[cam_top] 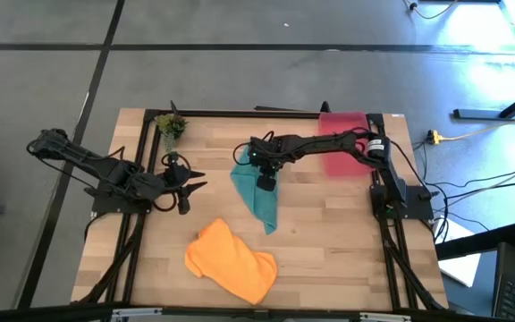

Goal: Roll microfiber towels into tight, uniform cylinder then place into a basket
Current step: Roll the blue microfiber cloth on the table

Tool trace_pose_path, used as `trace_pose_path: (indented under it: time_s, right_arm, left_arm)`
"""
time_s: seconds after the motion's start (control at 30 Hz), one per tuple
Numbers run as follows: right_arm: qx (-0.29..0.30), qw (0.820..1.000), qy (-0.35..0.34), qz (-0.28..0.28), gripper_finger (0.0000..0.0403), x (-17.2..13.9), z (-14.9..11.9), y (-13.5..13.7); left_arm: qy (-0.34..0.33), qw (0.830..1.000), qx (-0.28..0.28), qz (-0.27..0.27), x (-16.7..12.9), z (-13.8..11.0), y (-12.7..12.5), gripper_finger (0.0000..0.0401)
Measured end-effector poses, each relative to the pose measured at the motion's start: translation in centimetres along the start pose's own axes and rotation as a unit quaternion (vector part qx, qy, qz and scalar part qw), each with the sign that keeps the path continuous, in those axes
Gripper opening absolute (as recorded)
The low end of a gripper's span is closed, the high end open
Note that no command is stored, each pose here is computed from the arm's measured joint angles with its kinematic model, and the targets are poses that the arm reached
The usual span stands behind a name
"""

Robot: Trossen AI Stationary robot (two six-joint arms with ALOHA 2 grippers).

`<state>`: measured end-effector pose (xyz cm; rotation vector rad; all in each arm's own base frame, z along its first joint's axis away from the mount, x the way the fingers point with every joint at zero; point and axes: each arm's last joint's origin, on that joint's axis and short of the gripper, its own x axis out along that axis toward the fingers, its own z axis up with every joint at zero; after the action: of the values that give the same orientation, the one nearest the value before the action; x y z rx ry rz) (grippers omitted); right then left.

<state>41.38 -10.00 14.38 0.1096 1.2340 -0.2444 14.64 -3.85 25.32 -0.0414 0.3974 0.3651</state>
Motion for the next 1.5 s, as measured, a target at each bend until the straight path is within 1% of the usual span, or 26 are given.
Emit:
trace_pose_path:
  time_s: [0.07,0.27,0.33,0.5,0.6,0.73,0.87,0.97,1.1,1.17,1.4,1.5]
  right_arm:
    - [-0.002,1.0,-0.002,0.0,0.0008,0.0,0.0,0.0]
    - [-0.006,1.0,-0.021,-0.001,0.0004,-0.6,0.4,0.0]
    - [-0.006,1.0,-0.018,-0.001,0.0005,-1.2,0.4,-0.1]
    - [-0.011,0.999,-0.034,-0.004,0.0003,-3.2,0.8,-0.1]
    - [-0.01,0.999,-0.035,-0.021,0.0003,-4.7,0.7,-0.3]
    - [0.001,0.998,-0.035,-0.06,0.0002,-6.8,0.3,-0.5]
    - [0.003,0.997,-0.036,-0.07,0.0002,-8.1,0.1,-0.3]
    - [-0.003,0.997,-0.028,-0.068,0.0002,-8.4,-0.1,0.1]
    - [0.011,0.998,-0.004,-0.065,0.0002,-8.2,-0.9,0.5]
    - [0.018,0.997,0.018,-0.067,0.0001,-7.8,-1.6,0.7]
    - [0.045,0.991,0.051,-0.115,0.0002,-6.5,-3.3,1.2]
    - [0.051,0.991,0.05,-0.113,0.0011,-6.5,-3.3,1.1]
  left_arm:
    - [0.0,1.0,0.0,0.0,0.0,0.0,0.0,0.0111]
    - [0.0,1.0,0.0,0.0,0.0,0.0,0.0,0.0111]
    - [0.0,1.0,0.0,0.0,0.0,0.0,0.0,0.0111]
    - [0.004,1.0,0.004,0.001,0.0,-0.1,0.0,0.0111]
    - [0.007,1.0,0.006,0.002,0.0,-0.2,0.0,0.0111]
    - [0.008,1.0,-0.002,0.003,0.0,-0.2,0.1,0.0111]
    - [0.017,1.0,-0.013,0.001,0.3,-0.3,-0.1,0.0111]
    - [0.035,0.999,-0.013,-0.007,0.8,-0.6,-0.4,0.0111]
    - [0.055,0.998,-0.028,0.007,1.7,-1.0,-0.6,0.0111]
    - [0.063,0.998,-0.025,0.012,2.1,-1.2,-0.8,0.0111]
    - [0.086,0.996,-0.009,0.026,3.1,-1.7,-1.1,0.0111]
    - [0.087,0.996,-0.008,0.026,3.1,-1.8,-1.2,0.0111]
